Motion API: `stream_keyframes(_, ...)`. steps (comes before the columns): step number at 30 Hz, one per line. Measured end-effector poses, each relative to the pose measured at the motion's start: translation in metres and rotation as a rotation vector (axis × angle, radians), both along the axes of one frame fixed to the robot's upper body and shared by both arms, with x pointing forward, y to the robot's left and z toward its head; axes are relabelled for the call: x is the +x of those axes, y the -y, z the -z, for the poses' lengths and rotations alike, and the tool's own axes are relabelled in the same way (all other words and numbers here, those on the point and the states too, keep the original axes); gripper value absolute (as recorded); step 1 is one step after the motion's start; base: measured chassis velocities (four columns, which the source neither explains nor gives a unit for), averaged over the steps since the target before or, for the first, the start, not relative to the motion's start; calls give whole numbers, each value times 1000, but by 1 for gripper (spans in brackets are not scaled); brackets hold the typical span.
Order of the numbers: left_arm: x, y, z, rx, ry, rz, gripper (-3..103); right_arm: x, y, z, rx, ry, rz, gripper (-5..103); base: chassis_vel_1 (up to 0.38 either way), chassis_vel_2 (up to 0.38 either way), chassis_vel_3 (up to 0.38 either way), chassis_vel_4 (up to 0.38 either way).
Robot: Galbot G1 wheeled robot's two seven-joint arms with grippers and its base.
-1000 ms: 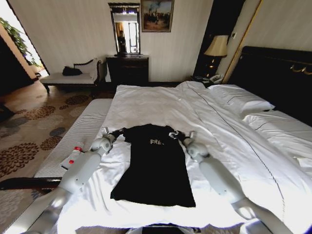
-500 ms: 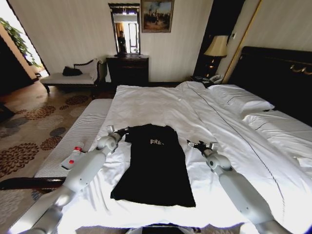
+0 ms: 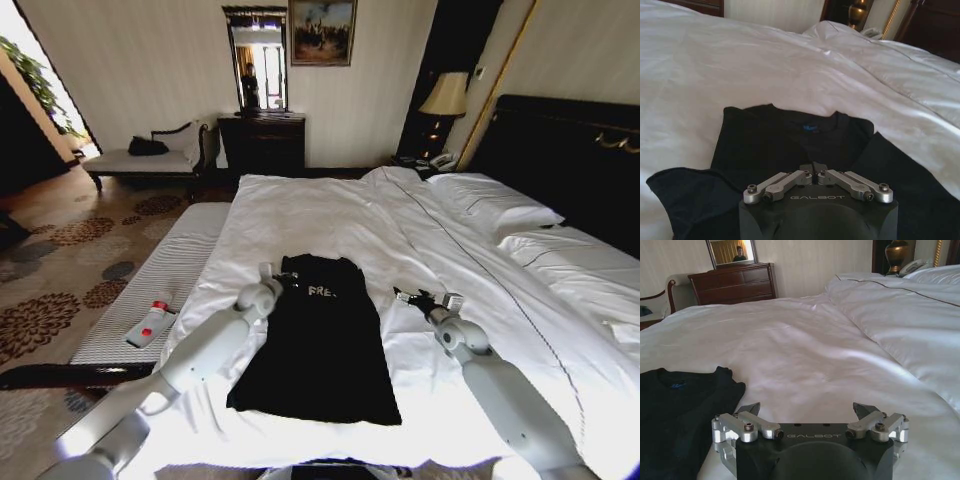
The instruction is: Fold the clothes on the bed.
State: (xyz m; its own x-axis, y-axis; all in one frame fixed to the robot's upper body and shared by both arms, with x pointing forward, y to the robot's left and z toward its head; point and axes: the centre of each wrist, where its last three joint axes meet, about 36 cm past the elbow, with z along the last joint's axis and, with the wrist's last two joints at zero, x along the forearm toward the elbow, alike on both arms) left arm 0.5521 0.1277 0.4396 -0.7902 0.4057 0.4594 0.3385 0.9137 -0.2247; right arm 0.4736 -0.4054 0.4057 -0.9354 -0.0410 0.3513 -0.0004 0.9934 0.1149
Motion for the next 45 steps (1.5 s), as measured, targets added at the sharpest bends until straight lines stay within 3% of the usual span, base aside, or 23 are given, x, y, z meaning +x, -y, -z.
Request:
stream_keyframes(10,12,25,10,34,-22,-10,-3,-11,6,-2,-3,7,-1,100,0,0,0,0)
stream_keyframes(14,10,25,8,46,-47,-8,17,-15,8,-1,-6,6,-6,100,0,0,0,0)
stream_keyframes(20,-4,19,4,48,-40,19,33,-11,9,-3,3,7,-12,100,0,0,0,0)
stream_keyframes(23,-10,12,3,61,-28,31,49,-4,10,-7,11,8,-20,100,0,0,0,0)
stream_keyframes(26,-6,3,-1,46,-20,3,55,4,13,-9,14,5,-30,100,0,0,0,0)
stream_keyframes(29,12,-14,-11,8,-11,-67,71,18,18,-9,27,-8,-42,100,0,0,0,0)
stream_keyframes(33,30,-27,-24,-20,0,-115,82,31,23,-9,50,-22,-47,100,0,0,0,0)
stream_keyframes(35,45,-37,-31,-37,0,-153,93,48,27,-15,101,-35,-49,100,0,0,0,0)
stream_keyframes(38,59,-48,-30,-50,-12,-191,99,68,26,-23,151,-40,-48,100,0,0,0,0)
stream_keyframes(42,73,-66,-22,-57,-48,-231,100,92,20,-28,231,-73,-48,100,0,0,0,0)
stream_keyframes(45,77,-75,-17,-62,-63,-241,100,100,18,-27,252,-91,-47,100,0,0,0,0)
